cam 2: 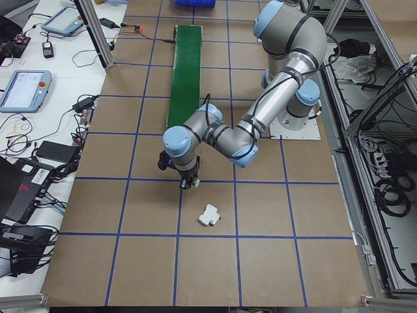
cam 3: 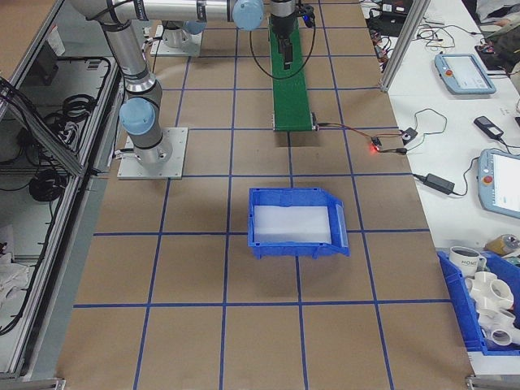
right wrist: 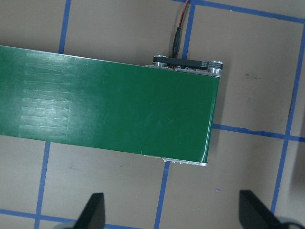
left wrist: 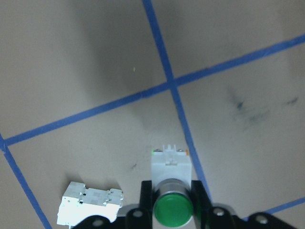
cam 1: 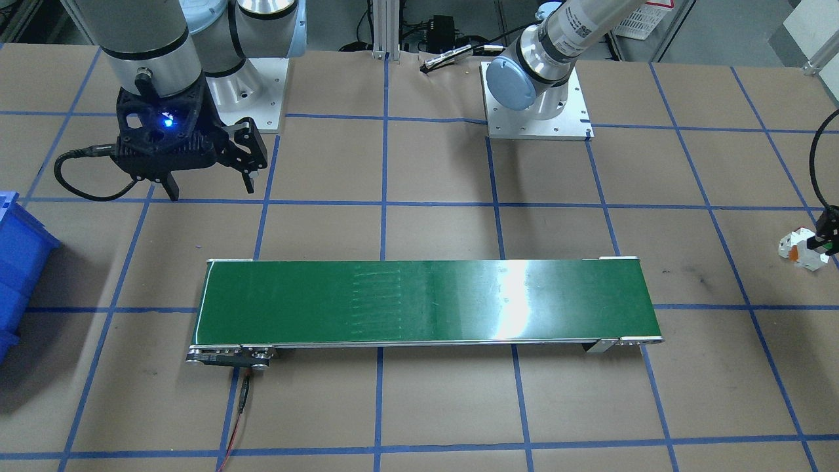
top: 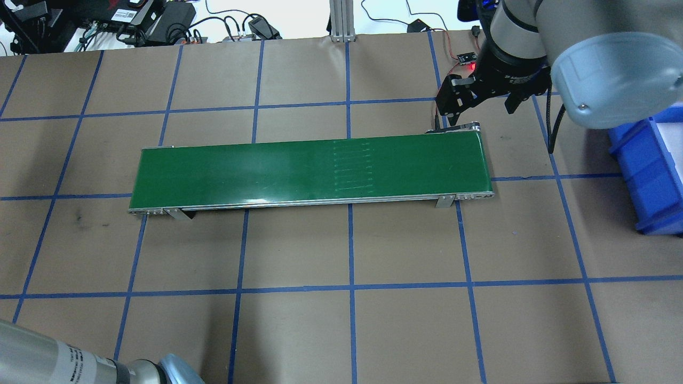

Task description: Move button from left to right

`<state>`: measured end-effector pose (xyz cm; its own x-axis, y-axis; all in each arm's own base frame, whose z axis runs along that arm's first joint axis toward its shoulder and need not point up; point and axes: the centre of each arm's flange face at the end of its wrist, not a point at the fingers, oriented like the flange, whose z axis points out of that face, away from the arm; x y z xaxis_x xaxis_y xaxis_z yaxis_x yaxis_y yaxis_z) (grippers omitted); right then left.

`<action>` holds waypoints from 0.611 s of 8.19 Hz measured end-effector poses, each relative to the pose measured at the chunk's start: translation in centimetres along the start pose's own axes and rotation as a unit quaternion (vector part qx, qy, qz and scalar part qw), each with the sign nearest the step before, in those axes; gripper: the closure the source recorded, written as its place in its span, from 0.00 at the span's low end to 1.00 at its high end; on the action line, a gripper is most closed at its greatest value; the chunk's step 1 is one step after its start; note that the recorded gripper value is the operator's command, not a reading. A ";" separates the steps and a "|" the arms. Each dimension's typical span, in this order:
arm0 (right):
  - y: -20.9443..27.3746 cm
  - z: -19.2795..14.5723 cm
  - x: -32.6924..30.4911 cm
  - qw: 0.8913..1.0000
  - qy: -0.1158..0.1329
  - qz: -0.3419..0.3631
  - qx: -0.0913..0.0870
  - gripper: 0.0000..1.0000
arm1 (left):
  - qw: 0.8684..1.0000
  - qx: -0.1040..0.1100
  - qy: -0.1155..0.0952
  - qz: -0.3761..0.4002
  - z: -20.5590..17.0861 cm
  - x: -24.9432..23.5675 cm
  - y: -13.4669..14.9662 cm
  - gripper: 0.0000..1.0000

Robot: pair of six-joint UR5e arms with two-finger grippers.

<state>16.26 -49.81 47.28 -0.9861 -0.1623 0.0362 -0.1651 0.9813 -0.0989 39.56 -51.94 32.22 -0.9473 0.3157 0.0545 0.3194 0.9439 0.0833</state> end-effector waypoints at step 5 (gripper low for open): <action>-0.1 -0.1 0.1 1.000 0.001 -0.001 0.004 0.00 | 0.995 0.031 -0.029 -0.091 -7.2 24.0 -11.4 0.99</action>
<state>16.18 -49.90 47.39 -0.9858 -0.1631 0.0389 -0.1663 0.9804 -0.1059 13.41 -55.83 39.72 -0.9897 0.1422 -0.0133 0.1418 0.9896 0.0245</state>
